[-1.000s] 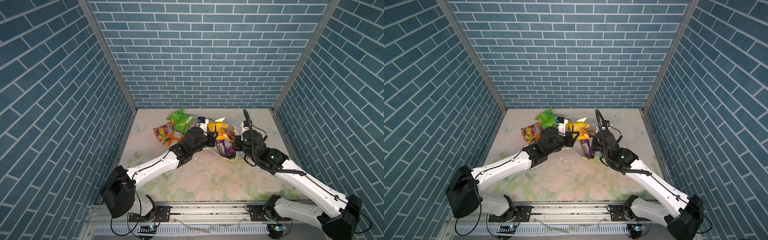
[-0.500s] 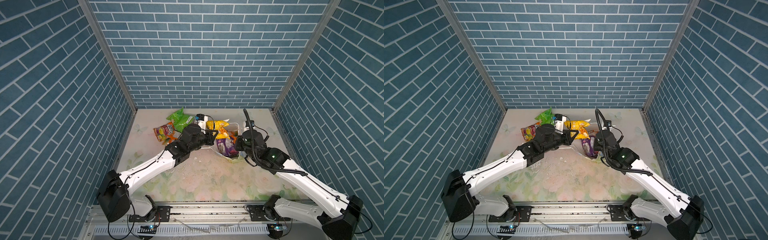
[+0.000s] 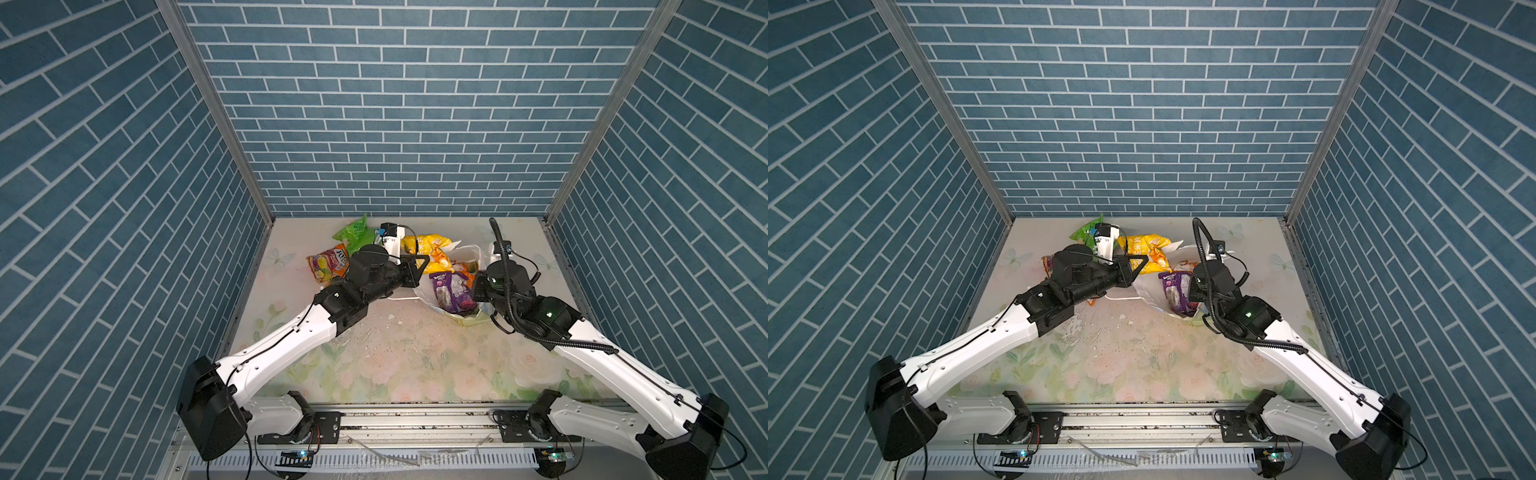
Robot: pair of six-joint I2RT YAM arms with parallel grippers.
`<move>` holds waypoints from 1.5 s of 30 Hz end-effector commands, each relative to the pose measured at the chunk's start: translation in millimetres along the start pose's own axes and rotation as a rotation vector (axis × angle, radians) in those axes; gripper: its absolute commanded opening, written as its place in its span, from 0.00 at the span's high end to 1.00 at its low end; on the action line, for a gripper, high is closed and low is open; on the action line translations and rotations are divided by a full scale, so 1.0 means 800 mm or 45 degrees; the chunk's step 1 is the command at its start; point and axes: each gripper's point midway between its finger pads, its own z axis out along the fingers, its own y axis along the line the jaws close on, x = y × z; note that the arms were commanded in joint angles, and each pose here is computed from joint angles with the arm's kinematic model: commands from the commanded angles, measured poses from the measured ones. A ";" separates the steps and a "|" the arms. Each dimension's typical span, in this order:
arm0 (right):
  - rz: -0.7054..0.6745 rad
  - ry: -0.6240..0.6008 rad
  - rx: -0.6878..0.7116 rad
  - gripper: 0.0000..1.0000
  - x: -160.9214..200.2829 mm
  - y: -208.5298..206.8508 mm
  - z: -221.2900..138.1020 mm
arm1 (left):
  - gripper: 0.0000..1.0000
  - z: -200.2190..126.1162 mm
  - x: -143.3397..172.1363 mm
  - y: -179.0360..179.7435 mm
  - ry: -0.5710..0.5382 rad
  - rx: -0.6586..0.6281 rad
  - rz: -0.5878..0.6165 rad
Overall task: Take the snacks out of the paper bag
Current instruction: Pick up the snack from the paper bag, then place the snack at the middle-left of the table.
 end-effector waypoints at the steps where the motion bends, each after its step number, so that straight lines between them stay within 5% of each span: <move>1: 0.079 -0.115 0.009 1.00 -0.024 -0.007 -0.014 | 1.00 -0.009 -0.023 -0.002 -0.030 0.019 -0.034; 24: 0.051 -0.109 -0.034 1.00 -0.025 0.002 -0.016 | 1.00 -0.081 -0.097 0.020 -0.132 -0.126 -0.021; 35: 0.025 -0.137 -0.036 1.00 -0.030 -0.005 -0.027 | 1.00 -0.162 -0.115 0.124 -0.183 -0.441 -0.088; 45: -0.008 -0.144 -0.079 1.00 -0.034 -0.001 -0.035 | 1.00 -0.232 -0.022 0.317 -0.098 -0.813 -0.495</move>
